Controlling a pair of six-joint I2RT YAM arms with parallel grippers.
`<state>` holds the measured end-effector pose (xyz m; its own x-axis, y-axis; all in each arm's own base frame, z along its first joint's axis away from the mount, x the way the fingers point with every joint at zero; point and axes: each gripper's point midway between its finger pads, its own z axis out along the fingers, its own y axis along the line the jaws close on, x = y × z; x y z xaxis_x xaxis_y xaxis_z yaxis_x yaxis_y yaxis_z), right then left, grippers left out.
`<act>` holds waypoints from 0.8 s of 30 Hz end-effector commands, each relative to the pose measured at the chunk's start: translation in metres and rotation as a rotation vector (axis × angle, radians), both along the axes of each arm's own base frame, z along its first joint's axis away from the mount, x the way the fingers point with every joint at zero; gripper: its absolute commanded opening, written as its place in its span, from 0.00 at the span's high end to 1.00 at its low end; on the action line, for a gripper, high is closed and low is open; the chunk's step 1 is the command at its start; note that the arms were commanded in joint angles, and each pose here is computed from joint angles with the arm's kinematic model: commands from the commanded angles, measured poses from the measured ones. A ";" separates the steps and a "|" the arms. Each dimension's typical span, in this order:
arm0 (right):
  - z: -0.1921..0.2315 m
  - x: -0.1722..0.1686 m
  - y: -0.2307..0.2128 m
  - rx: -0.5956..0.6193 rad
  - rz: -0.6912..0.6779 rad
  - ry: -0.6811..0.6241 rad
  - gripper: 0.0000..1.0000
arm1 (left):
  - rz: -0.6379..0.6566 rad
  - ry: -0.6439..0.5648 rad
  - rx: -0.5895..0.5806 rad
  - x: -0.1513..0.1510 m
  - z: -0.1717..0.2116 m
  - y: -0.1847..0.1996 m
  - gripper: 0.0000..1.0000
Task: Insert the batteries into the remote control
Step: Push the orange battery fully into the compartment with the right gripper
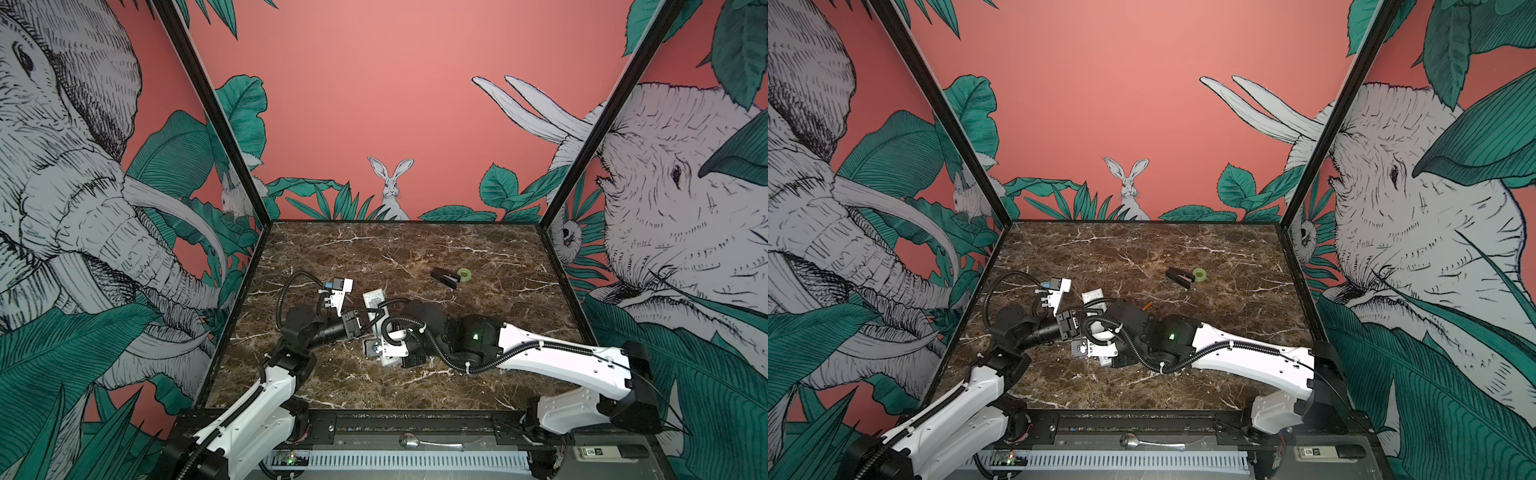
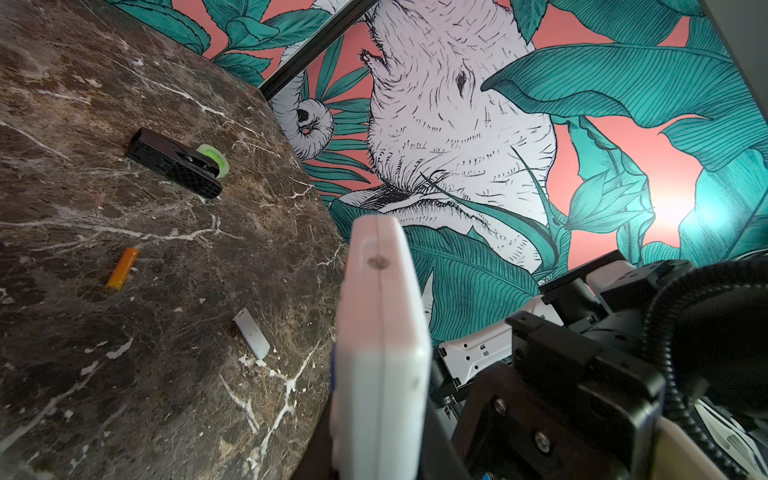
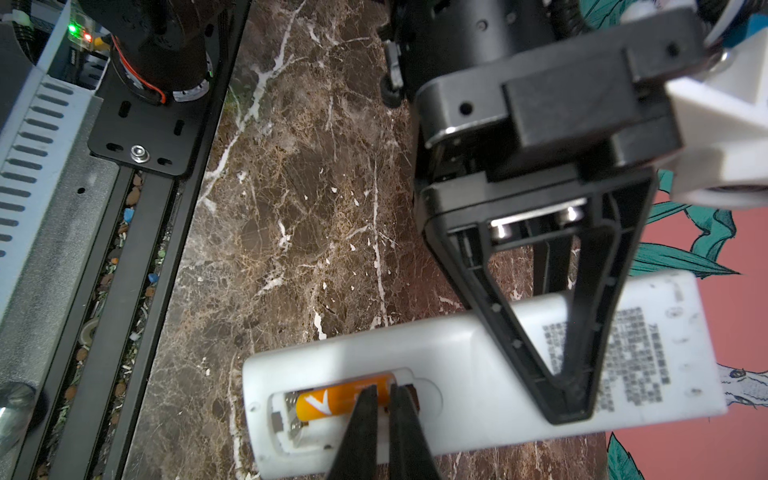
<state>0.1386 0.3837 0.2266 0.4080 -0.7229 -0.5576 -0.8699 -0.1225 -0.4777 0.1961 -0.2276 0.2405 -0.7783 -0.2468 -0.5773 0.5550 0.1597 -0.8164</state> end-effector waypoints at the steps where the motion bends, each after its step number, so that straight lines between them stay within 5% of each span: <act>1: -0.009 -0.003 0.003 -0.033 0.023 0.005 0.91 | -0.009 -0.071 -0.052 -0.005 0.028 0.001 1.00; 24: -0.009 0.001 -0.005 -0.034 -0.012 -0.011 0.91 | 0.011 -0.090 -0.065 -0.005 0.033 0.003 1.00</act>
<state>0.1422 0.3828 0.2257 0.4050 -0.7330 -0.5466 -0.8645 -0.1122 -0.4900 0.1968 -0.2247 0.2467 -0.7655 -0.2736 -0.5823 0.5598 0.1630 -0.8124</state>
